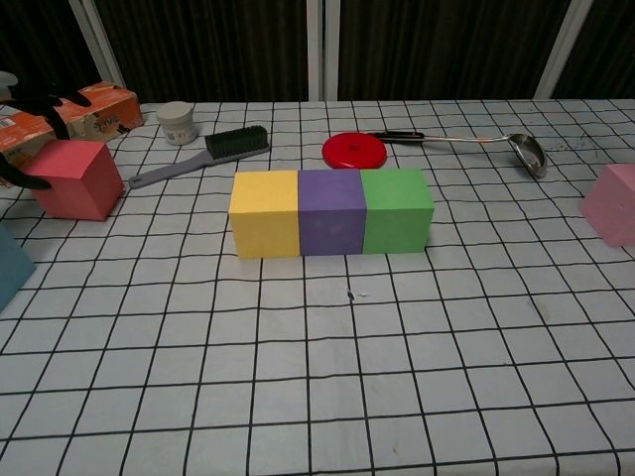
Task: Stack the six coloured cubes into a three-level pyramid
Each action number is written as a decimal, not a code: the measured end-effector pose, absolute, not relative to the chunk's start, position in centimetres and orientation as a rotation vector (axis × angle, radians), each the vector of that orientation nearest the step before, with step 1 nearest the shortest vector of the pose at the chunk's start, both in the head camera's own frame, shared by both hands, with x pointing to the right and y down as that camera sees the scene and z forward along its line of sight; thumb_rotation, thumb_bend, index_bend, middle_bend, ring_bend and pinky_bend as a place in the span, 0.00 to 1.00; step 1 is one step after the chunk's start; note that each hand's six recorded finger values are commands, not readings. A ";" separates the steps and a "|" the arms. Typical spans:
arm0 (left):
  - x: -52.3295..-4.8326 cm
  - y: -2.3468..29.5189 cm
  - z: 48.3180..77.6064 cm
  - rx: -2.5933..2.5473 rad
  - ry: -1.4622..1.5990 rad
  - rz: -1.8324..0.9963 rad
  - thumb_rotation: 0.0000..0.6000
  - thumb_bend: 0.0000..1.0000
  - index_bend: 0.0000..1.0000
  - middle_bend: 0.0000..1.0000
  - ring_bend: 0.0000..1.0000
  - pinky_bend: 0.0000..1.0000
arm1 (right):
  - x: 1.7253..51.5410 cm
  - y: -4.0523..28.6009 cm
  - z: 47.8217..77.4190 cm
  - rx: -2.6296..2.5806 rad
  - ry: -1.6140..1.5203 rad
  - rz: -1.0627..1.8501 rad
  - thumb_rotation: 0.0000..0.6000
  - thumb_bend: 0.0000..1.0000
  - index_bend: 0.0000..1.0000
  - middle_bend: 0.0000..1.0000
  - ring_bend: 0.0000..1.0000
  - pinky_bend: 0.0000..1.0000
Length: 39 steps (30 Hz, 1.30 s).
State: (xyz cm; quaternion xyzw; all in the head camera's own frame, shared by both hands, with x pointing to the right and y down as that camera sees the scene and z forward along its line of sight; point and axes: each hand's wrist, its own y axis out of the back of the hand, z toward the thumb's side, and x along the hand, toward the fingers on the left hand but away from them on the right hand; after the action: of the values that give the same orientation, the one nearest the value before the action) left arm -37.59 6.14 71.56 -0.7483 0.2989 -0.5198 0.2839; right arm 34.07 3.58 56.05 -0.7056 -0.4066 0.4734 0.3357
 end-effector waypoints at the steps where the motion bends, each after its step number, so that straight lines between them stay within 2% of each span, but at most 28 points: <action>1: -37.5 6.1 71.4 -2.005 0.803 -1.386 1.00 0.19 0.12 0.47 0.09 0.11 | 34.2 3.6 56.0 -1.839 -1.064 1.234 1.00 0.00 0.00 0.16 0.00 0.00; 10: -34.4 5.4 66.9 -2.070 0.862 -1.272 1.00 0.18 0.12 0.50 0.13 0.11 | 36.0 3.2 55.0 -1.793 -1.142 1.240 1.00 0.01 0.00 0.17 0.00 0.00; 17: -28.5 5.7 62.5 -2.155 0.932 -1.204 1.00 0.18 0.12 0.50 0.13 0.11 | 37.7 3.4 54.9 -1.782 -1.203 1.266 1.00 0.02 0.00 0.17 0.00 0.00; 23: -23.5 4.9 60.5 -2.120 0.877 -1.165 1.00 0.18 0.12 0.52 0.18 0.11 | 39.3 3.9 53.6 -1.755 -1.250 1.262 1.00 0.02 0.00 0.17 0.00 0.00; 29: -19.2 4.1 61.1 -2.136 0.907 -1.160 1.00 0.18 0.13 0.57 0.22 0.11 | 40.5 4.3 53.1 -1.738 -1.279 1.273 1.00 0.02 0.00 0.17 0.00 0.00; 39: -13.0 4.7 62.8 -2.164 0.880 -1.236 1.00 0.18 0.13 0.57 0.22 0.10 | 42.1 4.6 53.5 -1.741 -1.306 1.296 1.00 0.02 0.00 0.17 0.00 0.00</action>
State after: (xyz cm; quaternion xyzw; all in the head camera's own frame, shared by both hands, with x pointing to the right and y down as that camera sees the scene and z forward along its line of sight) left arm -13.02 4.66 62.81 -0.7935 0.3226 -0.4531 0.2468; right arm 42.12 4.56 53.50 -0.6557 -0.4919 0.4882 0.2997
